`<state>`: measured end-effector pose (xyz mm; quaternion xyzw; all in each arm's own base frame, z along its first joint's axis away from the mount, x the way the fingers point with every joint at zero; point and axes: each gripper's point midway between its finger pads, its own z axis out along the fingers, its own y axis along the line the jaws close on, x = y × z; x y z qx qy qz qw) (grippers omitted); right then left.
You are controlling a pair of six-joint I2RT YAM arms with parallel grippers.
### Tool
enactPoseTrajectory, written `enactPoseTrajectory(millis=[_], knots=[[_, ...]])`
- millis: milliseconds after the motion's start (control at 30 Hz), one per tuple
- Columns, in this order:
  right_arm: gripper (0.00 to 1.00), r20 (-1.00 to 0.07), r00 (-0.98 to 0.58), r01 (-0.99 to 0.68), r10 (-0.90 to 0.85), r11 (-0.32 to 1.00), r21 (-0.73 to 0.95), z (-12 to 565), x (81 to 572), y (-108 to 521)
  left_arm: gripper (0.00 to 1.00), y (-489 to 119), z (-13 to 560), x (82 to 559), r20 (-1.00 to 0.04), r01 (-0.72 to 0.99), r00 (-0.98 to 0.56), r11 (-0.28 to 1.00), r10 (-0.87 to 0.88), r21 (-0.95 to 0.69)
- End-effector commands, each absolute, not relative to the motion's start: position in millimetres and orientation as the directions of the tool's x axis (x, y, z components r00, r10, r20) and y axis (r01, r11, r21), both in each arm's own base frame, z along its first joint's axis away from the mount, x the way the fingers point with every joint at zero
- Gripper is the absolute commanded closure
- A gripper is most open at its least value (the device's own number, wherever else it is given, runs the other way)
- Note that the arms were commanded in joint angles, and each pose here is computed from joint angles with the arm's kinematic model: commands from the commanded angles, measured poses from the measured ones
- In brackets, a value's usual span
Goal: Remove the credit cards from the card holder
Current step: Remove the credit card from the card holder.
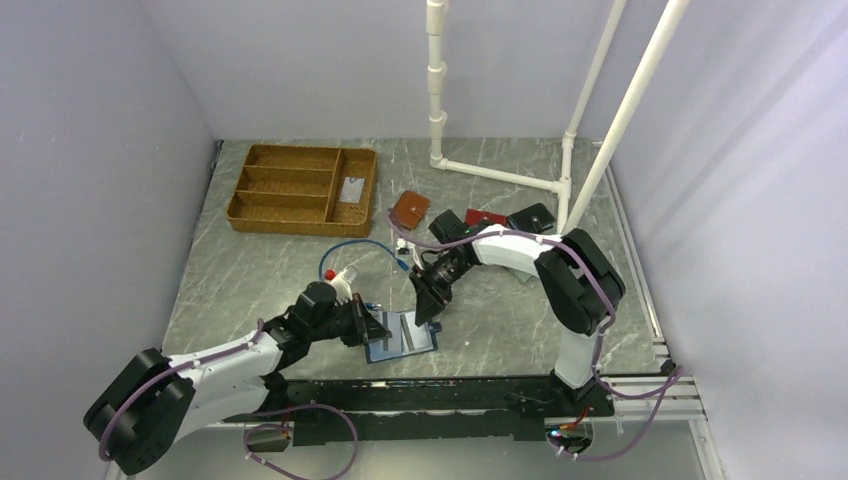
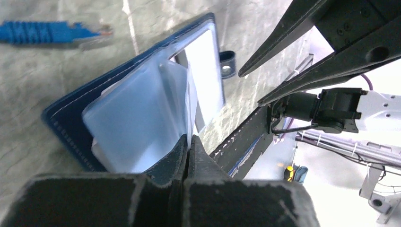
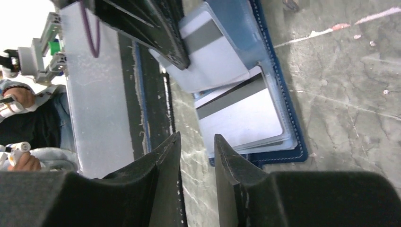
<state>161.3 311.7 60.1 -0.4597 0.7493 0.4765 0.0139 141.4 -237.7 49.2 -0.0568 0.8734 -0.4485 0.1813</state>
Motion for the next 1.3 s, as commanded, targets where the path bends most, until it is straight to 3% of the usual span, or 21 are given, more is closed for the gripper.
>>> enactPoseTrajectory(millis=[0, 233, 800, 1067, 1267], knots=[[0.64, -0.586, -0.524, -0.728, -0.618, -0.033, 0.685, 104.2, 162.4, 314.5, 1.00, -258.6, 97.8, 161.3, -0.439, 0.290, -0.861, 0.459, -0.259, -0.840], [0.63, -0.575, -0.572, -0.696, -0.585, -0.024, 0.717, 107.2, 168.2, 312.1, 1.00, -271.1, 114.5, 169.5, -0.508, 0.396, -0.820, 0.381, -0.262, -0.836], [0.58, -0.539, -0.657, -0.638, -0.526, 0.007, 0.770, 103.8, 180.3, 305.8, 1.00, -283.8, 129.3, 171.9, -0.534, 0.469, -0.797, 0.266, -0.284, -0.842], [0.61, -0.548, -0.661, -0.624, -0.513, -0.031, 0.781, 109.5, 177.6, 306.7, 1.00, -287.3, 139.4, 170.0, -0.532, 0.486, -0.796, 0.219, -0.288, -0.846], [0.72, -0.570, -0.655, -0.612, -0.496, -0.094, 0.786, 121.1, 173.5, 306.6, 1.00, -287.2, 138.3, 170.3, -0.521, 0.474, -0.803, 0.220, -0.291, -0.853]])
